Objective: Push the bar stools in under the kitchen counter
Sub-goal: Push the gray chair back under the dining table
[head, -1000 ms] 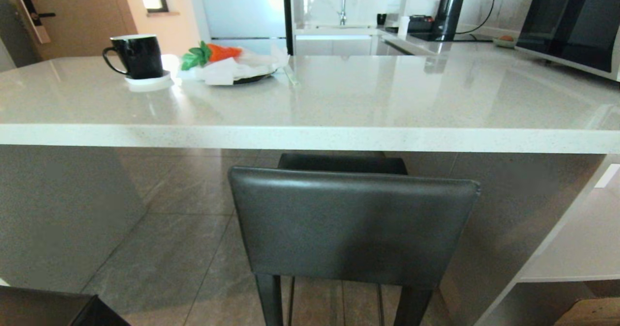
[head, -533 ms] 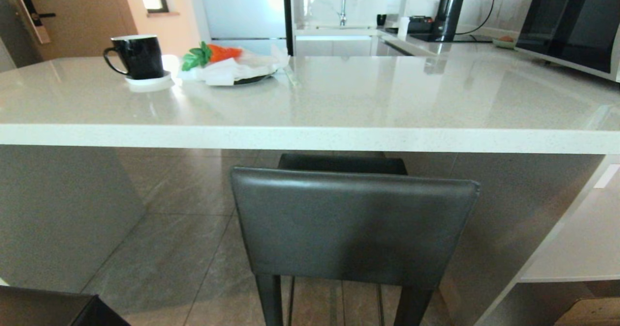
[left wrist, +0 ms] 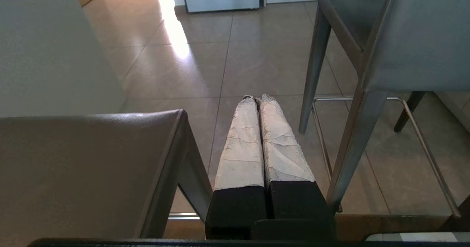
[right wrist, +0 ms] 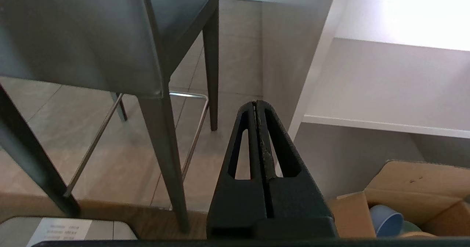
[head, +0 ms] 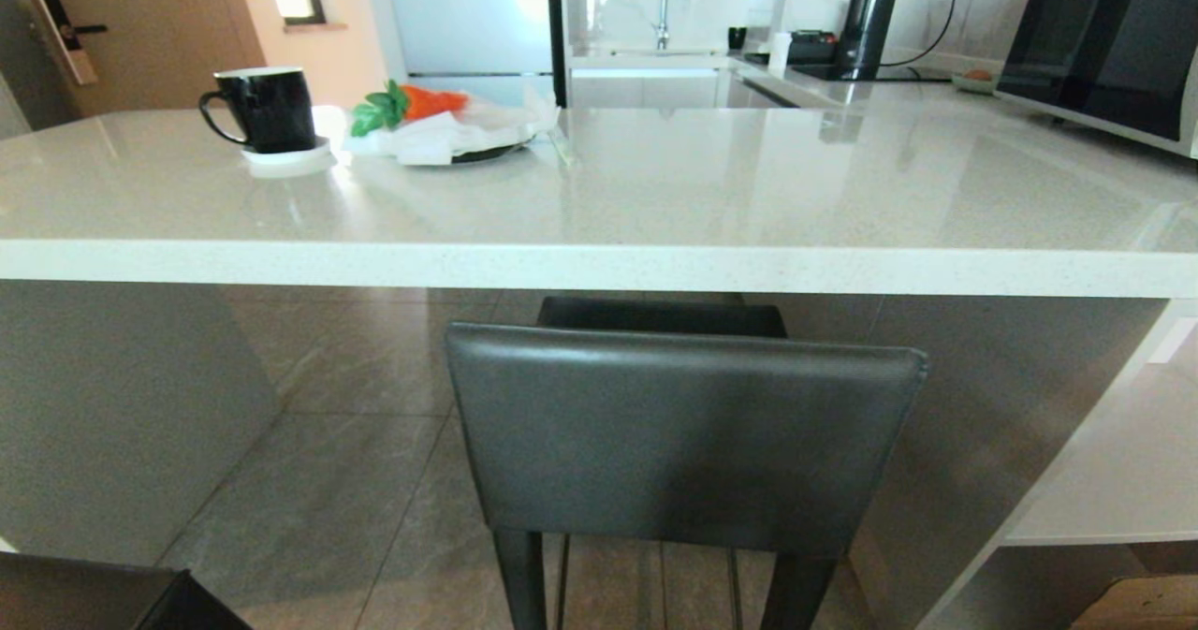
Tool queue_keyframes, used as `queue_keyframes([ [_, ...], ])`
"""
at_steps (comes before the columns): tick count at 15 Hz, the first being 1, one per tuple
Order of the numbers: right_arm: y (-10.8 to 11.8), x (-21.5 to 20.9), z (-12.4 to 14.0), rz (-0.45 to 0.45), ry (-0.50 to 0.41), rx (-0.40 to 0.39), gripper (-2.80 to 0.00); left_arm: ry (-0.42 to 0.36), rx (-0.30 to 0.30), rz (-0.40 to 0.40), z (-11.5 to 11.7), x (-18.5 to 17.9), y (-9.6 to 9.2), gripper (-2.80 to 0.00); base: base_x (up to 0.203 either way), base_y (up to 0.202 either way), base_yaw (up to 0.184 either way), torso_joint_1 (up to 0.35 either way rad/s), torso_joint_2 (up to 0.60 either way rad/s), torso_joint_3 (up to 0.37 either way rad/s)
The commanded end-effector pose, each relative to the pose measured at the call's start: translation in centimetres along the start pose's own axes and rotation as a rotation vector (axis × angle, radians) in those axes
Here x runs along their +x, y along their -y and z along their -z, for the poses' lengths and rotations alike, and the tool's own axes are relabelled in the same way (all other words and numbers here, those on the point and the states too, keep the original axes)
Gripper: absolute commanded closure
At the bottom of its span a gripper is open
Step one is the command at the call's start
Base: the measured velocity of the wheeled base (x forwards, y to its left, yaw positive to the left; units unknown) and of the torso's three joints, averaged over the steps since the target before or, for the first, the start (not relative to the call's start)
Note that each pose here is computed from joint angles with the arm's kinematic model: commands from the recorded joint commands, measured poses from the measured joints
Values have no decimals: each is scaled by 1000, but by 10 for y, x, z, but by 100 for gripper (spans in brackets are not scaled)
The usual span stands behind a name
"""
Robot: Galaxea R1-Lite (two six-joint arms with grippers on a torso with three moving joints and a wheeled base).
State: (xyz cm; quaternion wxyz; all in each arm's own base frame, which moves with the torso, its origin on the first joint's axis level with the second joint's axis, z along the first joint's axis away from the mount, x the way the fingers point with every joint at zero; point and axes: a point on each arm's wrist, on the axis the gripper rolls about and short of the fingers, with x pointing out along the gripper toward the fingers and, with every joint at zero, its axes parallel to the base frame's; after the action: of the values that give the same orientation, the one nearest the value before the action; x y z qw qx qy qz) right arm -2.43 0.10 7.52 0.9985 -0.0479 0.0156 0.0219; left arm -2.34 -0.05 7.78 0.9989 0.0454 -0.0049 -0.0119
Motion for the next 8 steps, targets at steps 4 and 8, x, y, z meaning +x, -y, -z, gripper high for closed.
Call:
queue_keyframes([
  [4,0,1,0,3,15,20,0,-6,-25,-1,2,1,0,0,0,0,0,0,0,0],
  [8,0,1,0,4,15,24,0,-6,-65,-10,2,1,0,0,-23,0,1,3,1,1],
])
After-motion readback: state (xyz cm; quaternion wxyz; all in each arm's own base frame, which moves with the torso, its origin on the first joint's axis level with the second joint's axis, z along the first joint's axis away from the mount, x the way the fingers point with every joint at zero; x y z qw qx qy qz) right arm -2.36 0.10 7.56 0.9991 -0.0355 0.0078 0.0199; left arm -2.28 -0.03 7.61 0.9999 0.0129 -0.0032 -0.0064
